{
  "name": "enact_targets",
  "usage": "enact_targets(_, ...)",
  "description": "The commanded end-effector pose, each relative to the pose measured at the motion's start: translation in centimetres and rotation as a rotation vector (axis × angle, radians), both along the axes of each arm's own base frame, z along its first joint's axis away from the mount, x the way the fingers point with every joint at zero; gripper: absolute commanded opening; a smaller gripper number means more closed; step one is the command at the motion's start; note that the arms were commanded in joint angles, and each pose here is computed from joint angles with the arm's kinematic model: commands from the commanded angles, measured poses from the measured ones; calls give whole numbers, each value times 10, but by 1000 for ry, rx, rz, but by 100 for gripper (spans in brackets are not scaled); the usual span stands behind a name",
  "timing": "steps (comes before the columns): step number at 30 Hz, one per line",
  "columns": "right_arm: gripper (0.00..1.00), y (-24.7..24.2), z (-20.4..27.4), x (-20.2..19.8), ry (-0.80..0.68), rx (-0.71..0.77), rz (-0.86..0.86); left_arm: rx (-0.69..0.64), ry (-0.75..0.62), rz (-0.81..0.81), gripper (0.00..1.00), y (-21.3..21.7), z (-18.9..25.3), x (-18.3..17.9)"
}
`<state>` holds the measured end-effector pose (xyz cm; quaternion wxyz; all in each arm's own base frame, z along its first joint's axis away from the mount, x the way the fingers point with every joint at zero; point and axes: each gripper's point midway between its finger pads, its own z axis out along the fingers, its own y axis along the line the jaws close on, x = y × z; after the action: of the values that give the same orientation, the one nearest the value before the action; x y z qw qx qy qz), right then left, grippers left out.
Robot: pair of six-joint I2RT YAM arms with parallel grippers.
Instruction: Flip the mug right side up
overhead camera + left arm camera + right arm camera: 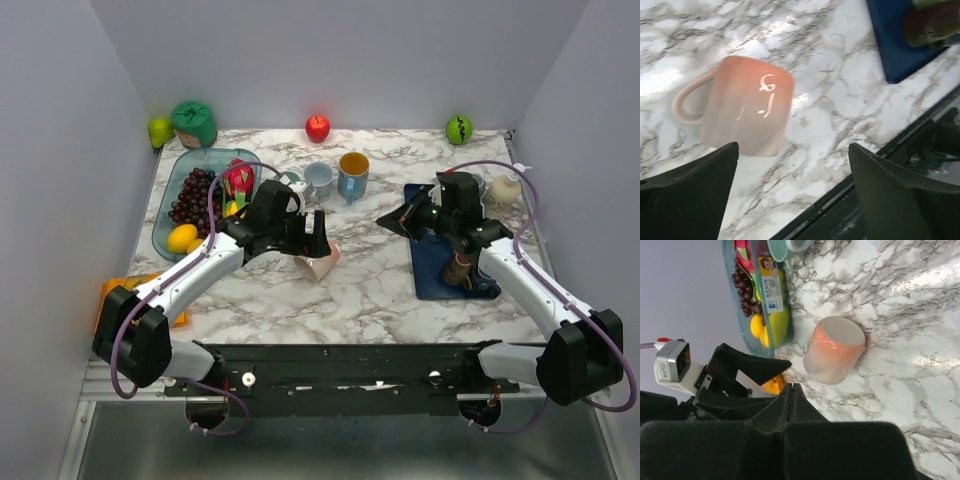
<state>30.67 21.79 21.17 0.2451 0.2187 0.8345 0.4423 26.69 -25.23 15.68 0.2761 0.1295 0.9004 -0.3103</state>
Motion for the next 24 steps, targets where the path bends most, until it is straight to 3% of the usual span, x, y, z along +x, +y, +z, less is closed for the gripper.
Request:
enact_targets(1,1,-2,-34,-12,6,-142,69,186,-86,69,99,39,-12,7)
enact_targets(3,5,-2,-43,-14,-15,-200,99,213,-92,99,99,47,-17,7)
enact_targets(10,45,27,-63,-25,-153,-437,216,195,-94,177,99,57,-25,1)
enact_targets(13,58,39,-64,-22,-244,-544,235,191,-146,246,99,68,-13,6)
enact_targets(19,76,80,-70,-29,-420,-685,294,170,-276,394,99,94,31,14)
enact_targets(24,82,102,-81,-32,-505,-834,293,138,-377,478,99,112,71,14)
